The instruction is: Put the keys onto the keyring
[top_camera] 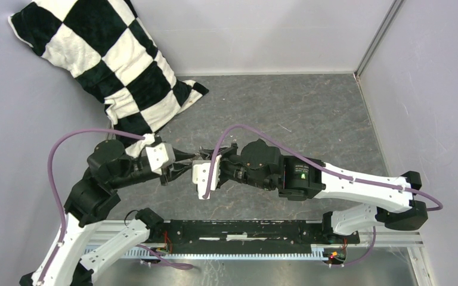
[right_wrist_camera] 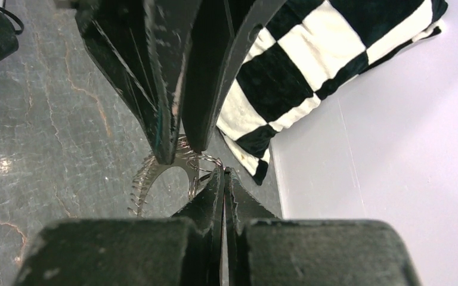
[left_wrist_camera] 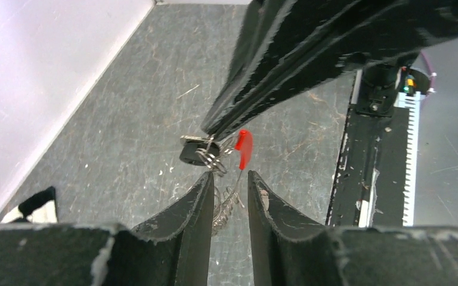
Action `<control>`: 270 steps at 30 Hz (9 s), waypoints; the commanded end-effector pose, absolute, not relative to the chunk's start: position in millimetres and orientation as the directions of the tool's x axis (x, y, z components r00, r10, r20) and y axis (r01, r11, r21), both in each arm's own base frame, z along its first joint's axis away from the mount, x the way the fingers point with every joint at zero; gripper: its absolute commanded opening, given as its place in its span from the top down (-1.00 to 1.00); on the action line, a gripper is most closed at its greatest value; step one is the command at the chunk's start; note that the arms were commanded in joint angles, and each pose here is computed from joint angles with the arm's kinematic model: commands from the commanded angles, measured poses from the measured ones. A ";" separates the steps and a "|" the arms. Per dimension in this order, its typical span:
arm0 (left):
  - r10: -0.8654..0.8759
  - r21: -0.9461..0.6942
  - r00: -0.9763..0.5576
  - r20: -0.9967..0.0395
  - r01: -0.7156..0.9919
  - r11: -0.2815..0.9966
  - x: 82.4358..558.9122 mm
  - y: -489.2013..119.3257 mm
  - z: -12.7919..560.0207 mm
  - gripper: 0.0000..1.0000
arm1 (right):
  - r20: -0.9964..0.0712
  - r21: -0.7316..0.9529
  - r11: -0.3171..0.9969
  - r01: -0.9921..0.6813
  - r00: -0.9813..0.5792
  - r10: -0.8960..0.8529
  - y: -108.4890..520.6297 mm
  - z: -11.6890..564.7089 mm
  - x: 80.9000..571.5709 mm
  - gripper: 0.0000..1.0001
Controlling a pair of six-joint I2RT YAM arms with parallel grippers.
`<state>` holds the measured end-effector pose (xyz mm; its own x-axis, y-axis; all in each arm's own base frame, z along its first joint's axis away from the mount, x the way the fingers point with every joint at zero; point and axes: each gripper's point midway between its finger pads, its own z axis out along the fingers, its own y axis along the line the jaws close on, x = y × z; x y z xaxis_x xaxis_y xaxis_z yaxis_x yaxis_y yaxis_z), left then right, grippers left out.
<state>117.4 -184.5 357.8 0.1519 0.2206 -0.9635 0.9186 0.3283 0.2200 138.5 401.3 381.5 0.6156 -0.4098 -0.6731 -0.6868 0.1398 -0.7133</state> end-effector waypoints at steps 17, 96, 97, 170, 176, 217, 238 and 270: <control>0.214 0.108 0.046 -0.976 0.952 0.287 113.6 -195.7 350.1 0.33 | -0.707 -0.701 0.258 -0.665 0.597 -0.380 402.6 415.4 146.4 0.99; 0.174 0.313 0.268 -0.948 0.890 0.331 117.3 -184.5 370.1 0.95 | -0.891 -0.447 0.503 -0.740 0.322 -0.319 377.0 367.0 168.5 0.98; 0.173 0.313 0.269 -0.947 0.891 0.328 116.6 -184.7 369.8 0.95 | -0.897 -0.436 0.506 -0.744 0.315 -0.311 376.7 366.9 169.3 0.99; 0.145 -0.067 -0.163 -0.976 0.858 0.510 161.5 -200.1 330.4 0.38 | -0.868 -0.489 0.416 -0.767 0.383 -0.315 396.1 378.7 162.5 0.99; 0.156 -0.042 -0.147 -0.977 0.846 0.532 163.5 -194.7 330.9 0.17 | -0.865 -0.492 0.414 -0.765 0.380 -0.327 395.2 374.6 163.5 0.99; 0.326 0.158 0.022 -0.945 0.904 0.398 151.8 -189.4 326.8 0.33 | -0.863 -0.493 0.388 -0.779 0.382 -0.330 397.3 372.2 159.6 0.99; 0.321 0.144 0.017 -0.947 0.915 0.376 154.9 -197.1 322.3 0.25 | -0.869 -0.484 0.379 -0.789 0.382 -0.316 399.4 373.9 156.8 0.99; 0.320 0.157 0.023 -0.947 0.904 0.399 164.5 -198.9 328.2 0.95 | -0.892 -0.444 0.408 -0.798 0.352 -0.283 396.4 371.8 156.3 0.99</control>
<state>163.3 -196.4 304.4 -0.0593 0.3651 -0.9291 0.9088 0.4048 0.1011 157.3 397.1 340.4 0.3565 -0.3975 -0.8455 -0.8006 0.3366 -0.4958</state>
